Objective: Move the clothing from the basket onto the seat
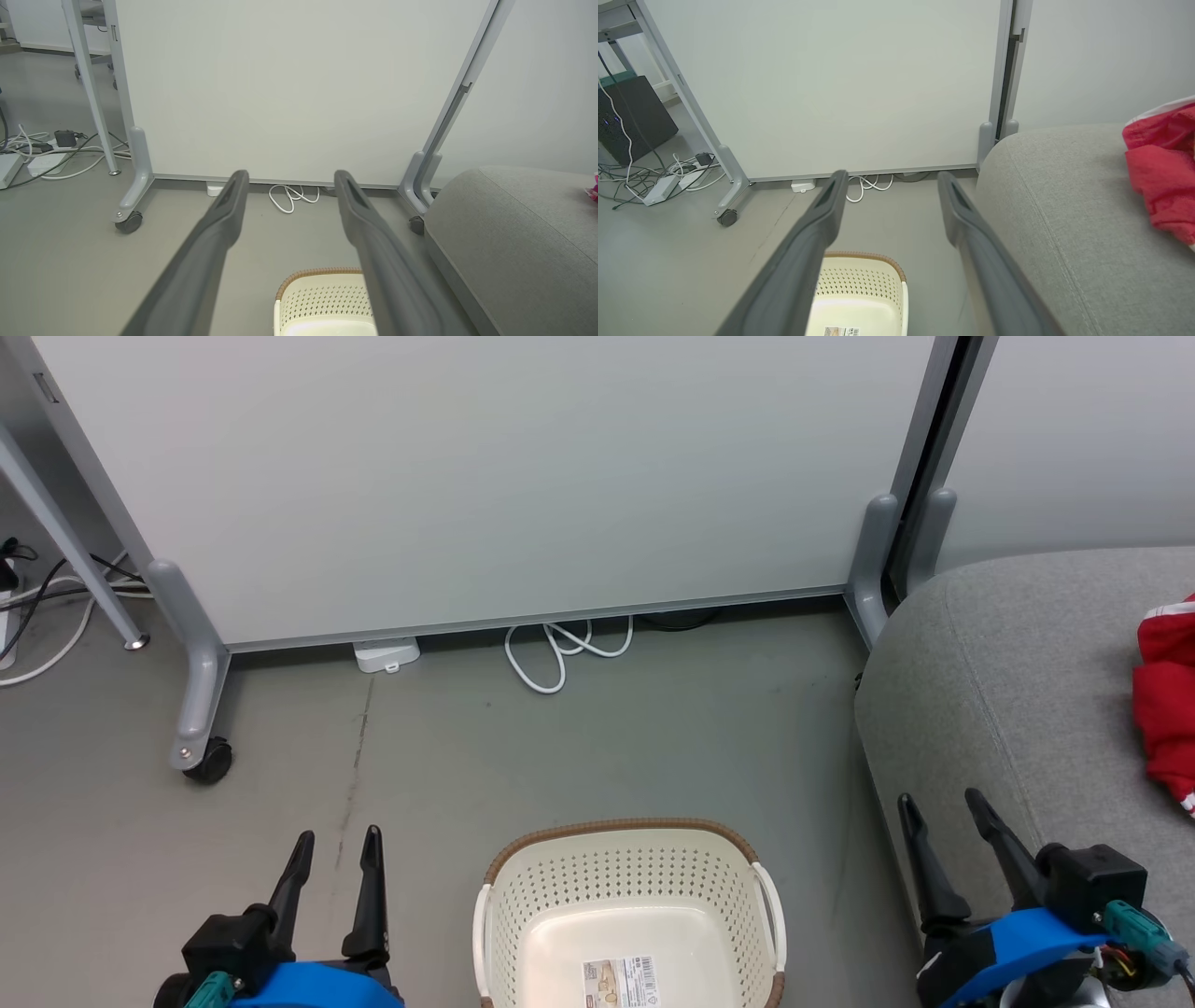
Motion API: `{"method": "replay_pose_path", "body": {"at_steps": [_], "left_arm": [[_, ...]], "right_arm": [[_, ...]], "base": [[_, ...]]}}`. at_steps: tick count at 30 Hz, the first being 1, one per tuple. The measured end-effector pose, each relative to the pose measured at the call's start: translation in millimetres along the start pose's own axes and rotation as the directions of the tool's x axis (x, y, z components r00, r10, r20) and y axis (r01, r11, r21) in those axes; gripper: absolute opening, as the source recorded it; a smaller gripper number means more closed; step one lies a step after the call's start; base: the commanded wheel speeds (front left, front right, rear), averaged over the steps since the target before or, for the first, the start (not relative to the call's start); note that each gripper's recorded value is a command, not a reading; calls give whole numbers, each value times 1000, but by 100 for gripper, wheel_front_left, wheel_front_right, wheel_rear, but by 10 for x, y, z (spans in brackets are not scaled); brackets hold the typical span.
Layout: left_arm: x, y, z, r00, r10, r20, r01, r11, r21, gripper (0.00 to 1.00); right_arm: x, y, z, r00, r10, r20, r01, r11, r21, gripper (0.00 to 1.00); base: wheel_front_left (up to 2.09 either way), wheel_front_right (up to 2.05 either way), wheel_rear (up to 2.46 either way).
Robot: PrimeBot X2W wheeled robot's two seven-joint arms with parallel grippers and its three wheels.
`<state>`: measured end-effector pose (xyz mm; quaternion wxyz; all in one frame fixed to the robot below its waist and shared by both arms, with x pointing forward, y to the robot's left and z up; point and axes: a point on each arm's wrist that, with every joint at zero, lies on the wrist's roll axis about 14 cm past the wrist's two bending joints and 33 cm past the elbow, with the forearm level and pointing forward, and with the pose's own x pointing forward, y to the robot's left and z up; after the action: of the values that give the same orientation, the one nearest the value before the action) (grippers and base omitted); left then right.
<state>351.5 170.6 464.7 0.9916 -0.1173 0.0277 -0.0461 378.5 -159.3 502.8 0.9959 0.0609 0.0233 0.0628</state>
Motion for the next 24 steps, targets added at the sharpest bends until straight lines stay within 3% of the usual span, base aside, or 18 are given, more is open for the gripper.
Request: {"method": "replay_pose_path", "body": {"at_steps": [2, 3, 9, 24], "left_arm": [[-2, 1, -14, 1000, -1, -5, 0, 1000, -3, 100], [-5, 3, -26, 1000, 0, -9, 0, 1000, -6, 0], [-130, 39, -282, 996, 26, -88, -28, 999, -28, 0], [-110, 162, -258, 990, 96, -103, -120, 956, -267, 0]], "right_arm": [[0, 8, -5, 1000, 2, -1, -2, 1000, 6, 100], [-2, 9, -13, 1000, 2, -3, -2, 1000, 7, 0], [-73, -21, -258, 997, -11, -79, 13, 1000, 21, 0], [-84, -101, -281, 995, -41, -86, 65, 955, 290, 0]], "base": [[0, 0, 0], [0, 0, 0], [0, 0, 0], [0, 0, 0]]}}
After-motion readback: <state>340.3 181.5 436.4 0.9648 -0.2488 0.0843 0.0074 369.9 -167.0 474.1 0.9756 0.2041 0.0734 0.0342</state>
